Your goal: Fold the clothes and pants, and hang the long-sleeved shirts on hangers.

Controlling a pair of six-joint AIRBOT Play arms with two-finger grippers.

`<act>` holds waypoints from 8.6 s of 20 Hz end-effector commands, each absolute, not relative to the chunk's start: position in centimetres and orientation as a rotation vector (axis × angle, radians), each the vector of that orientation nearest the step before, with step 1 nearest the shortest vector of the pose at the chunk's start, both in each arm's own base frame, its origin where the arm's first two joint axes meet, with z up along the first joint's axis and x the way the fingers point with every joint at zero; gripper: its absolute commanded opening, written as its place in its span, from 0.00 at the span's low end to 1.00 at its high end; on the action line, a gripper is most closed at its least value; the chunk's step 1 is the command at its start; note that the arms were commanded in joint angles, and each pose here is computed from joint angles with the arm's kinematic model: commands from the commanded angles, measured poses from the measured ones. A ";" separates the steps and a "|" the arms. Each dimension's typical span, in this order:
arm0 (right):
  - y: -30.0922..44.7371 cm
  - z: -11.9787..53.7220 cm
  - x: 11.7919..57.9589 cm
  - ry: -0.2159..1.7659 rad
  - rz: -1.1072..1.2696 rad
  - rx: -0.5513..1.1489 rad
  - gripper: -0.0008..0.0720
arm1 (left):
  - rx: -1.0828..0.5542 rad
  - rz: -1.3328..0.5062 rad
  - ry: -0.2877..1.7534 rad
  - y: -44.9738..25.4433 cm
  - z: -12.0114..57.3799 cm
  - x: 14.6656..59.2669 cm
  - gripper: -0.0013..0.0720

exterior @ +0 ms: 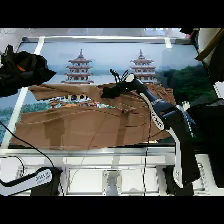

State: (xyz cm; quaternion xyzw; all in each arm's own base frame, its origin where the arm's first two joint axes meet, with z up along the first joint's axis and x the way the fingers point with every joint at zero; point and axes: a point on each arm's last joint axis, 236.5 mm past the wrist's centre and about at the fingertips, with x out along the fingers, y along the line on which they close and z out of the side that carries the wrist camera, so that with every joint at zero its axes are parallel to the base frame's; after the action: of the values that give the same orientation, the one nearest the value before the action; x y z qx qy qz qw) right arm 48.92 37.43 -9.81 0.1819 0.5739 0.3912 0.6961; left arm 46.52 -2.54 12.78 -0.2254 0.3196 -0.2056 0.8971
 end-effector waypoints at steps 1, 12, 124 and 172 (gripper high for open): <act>38.1 -8.8 49.0 1.260 0.894 0.399 0.04 | -0.466 -0.425 0.661 -2.5 12.8 46.5 0.66; 36.6 -1.6 29.0 1.640 1.417 -0.143 0.04 | -0.601 -0.334 0.621 2.5 15.2 45.0 0.66; -4.5 14.8 40.5 1.234 0.348 0.012 0.43 | 0.341 0.278 1.216 -2.9 10.5 35.9 0.03; -3.6 9.0 41.6 1.240 0.363 0.223 0.43 | 0.542 0.315 1.515 7.1 -7.2 39.5 0.03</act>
State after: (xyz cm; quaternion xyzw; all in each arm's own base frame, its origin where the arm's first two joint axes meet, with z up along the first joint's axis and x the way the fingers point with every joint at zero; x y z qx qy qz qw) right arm 41.16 -3.82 8.75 0.0992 0.5854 0.1656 0.7875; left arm 38.97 5.33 -7.75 0.2159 0.6840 0.1219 0.6860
